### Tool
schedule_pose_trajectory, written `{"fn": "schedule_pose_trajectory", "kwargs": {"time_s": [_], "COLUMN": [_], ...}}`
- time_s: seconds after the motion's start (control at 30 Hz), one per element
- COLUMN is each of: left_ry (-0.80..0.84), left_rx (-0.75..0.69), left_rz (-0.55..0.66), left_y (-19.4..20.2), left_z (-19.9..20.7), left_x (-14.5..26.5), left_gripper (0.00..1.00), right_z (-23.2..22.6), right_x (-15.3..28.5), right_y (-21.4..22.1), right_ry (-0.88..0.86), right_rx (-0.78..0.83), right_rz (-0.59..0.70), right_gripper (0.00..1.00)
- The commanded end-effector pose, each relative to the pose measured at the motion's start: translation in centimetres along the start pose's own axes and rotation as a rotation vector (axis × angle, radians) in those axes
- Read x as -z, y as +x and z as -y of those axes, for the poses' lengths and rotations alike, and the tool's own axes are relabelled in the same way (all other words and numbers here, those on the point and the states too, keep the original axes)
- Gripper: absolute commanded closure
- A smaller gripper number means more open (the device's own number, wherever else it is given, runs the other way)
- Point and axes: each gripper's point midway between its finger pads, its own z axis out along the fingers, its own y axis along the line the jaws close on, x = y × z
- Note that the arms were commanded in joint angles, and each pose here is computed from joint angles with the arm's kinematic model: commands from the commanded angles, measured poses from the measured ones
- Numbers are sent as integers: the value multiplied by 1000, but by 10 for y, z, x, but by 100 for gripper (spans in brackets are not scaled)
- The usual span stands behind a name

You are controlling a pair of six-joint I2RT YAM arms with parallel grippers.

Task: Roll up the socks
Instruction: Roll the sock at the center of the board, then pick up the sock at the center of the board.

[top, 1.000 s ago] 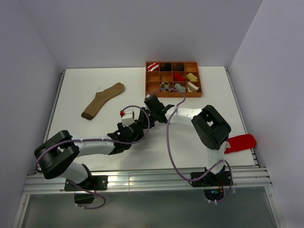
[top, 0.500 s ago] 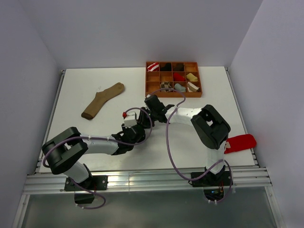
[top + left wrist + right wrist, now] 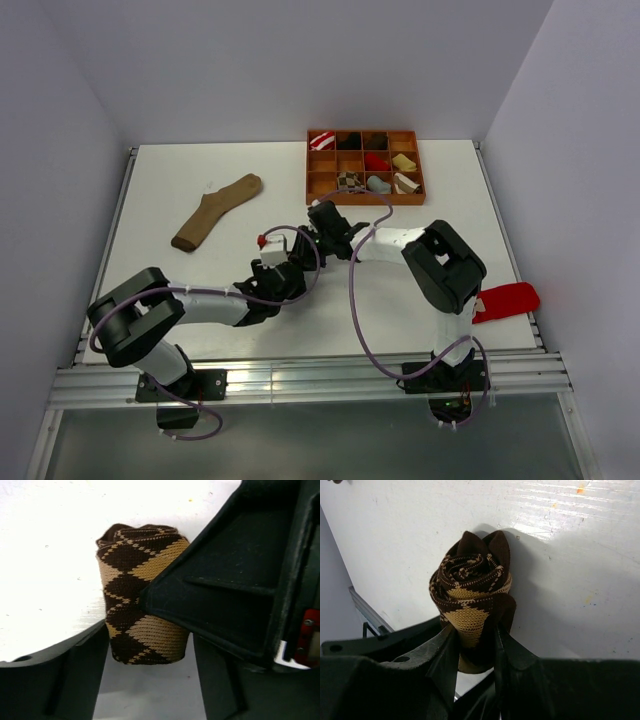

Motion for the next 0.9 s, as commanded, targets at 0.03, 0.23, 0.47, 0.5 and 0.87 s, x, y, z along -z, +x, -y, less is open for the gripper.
{"fn": "schedule_pose_trajectory", "kwargs": {"time_s": [0.03,0.23,0.47,0.5,0.87], "left_ry": [10,76,168,149,193], "left_rx": [97,160,258,278,341], "left_rz": [19,32,-9,4,-27], "left_y": [-13,-45,-82,-94,-162], "left_z": [-7,2,-9,-19,-80], "left_x": [3,35,56,55,63], "left_gripper": [21,11,9,9,7], "right_z": [26,24,15,9,-16], "right_x": [-1,10,35,41,103], "right_y": [46,16,-33,-48,-170], "right_ry": [49,49,51,59,206], "right_rx": [-6,74,248,281,610], "right_rz": [-153,-68,30,69,269], "right_gripper": [95,100,100,100,100]}}
